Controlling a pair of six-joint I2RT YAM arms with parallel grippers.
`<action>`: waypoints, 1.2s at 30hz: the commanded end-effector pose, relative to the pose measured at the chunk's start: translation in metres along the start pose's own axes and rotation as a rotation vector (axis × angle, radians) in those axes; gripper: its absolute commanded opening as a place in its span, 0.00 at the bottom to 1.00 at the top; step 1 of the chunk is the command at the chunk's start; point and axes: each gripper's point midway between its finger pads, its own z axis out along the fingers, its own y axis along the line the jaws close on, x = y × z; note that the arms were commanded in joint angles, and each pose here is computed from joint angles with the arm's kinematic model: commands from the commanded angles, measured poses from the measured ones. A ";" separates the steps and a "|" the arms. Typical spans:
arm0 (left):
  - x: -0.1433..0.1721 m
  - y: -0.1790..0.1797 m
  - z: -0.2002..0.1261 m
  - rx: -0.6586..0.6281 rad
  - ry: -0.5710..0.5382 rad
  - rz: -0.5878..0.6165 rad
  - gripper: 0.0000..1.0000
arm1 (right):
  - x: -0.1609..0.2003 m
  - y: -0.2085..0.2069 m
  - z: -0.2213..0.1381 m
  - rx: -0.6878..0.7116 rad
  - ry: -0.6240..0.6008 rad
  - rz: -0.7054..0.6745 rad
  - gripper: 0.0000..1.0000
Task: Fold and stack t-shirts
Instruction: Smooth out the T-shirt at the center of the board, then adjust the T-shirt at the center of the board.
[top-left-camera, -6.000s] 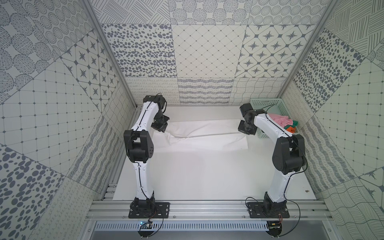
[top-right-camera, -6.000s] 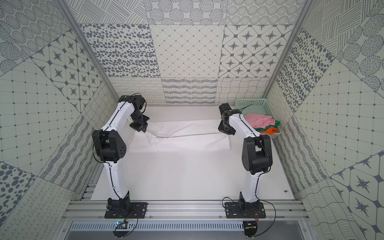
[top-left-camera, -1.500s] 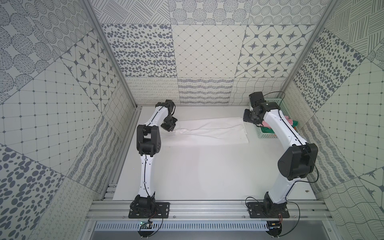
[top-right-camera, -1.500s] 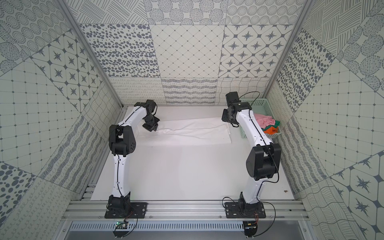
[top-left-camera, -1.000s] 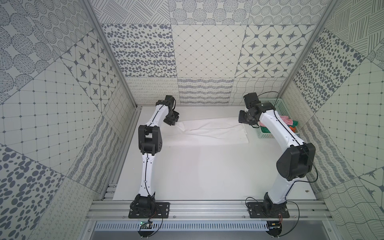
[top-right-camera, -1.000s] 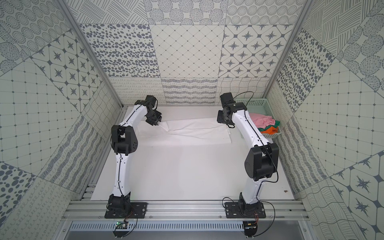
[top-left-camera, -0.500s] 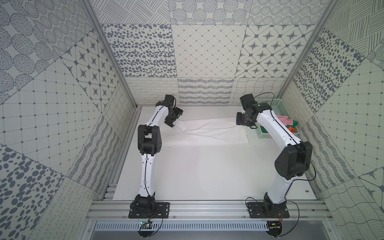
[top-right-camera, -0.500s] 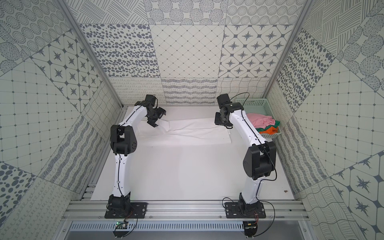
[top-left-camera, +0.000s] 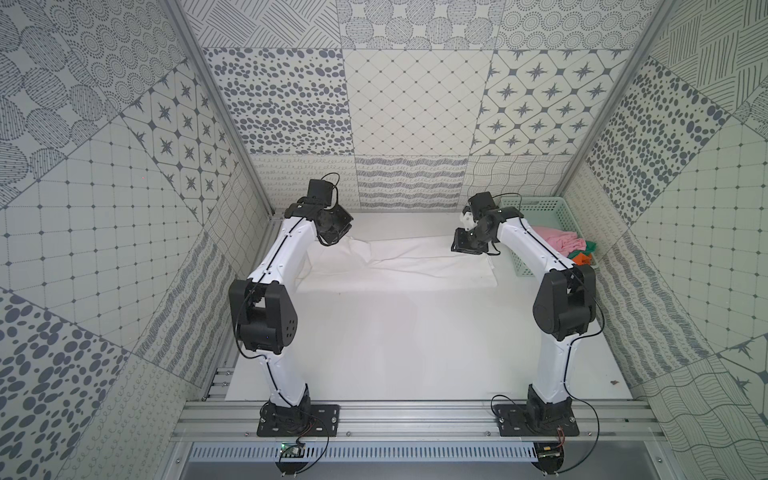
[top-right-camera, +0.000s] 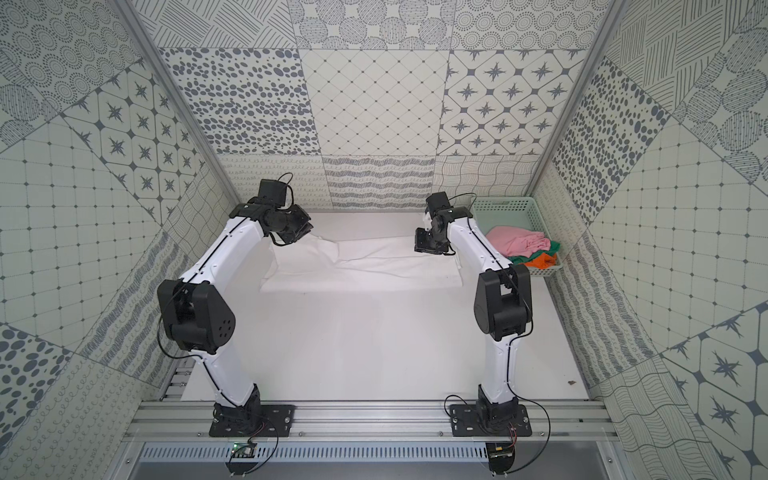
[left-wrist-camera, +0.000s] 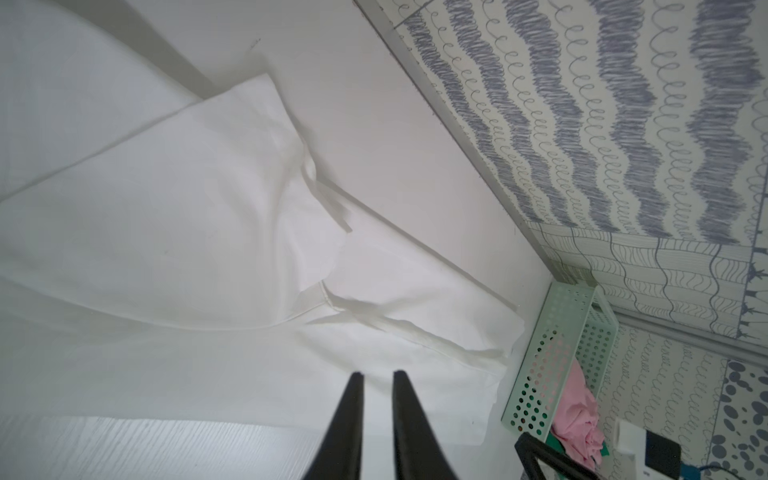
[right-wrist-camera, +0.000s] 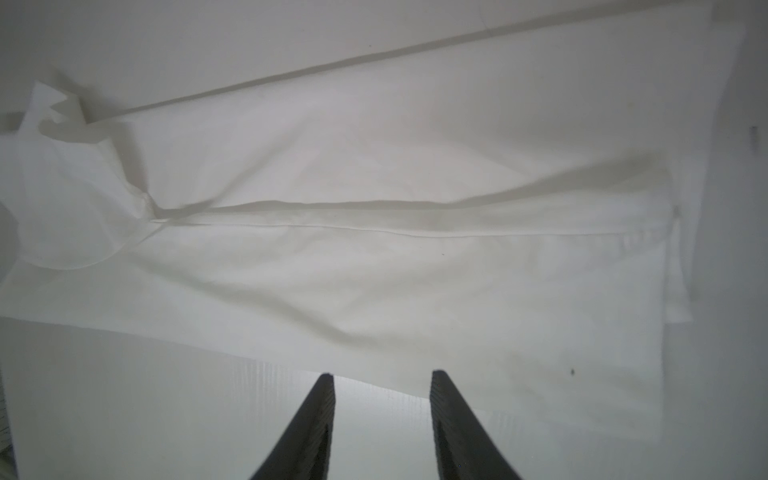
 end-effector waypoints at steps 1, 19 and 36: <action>0.029 0.046 -0.019 -0.120 0.015 0.067 0.00 | -0.026 0.066 -0.010 -0.279 -0.073 -0.086 0.22; 0.085 0.111 -0.042 -0.273 0.054 -0.024 0.00 | 0.002 -0.042 0.073 0.463 0.023 -0.035 0.00; 0.072 0.095 -0.067 -0.284 0.010 -0.013 0.00 | 0.052 -0.044 0.105 0.614 0.096 -0.300 0.00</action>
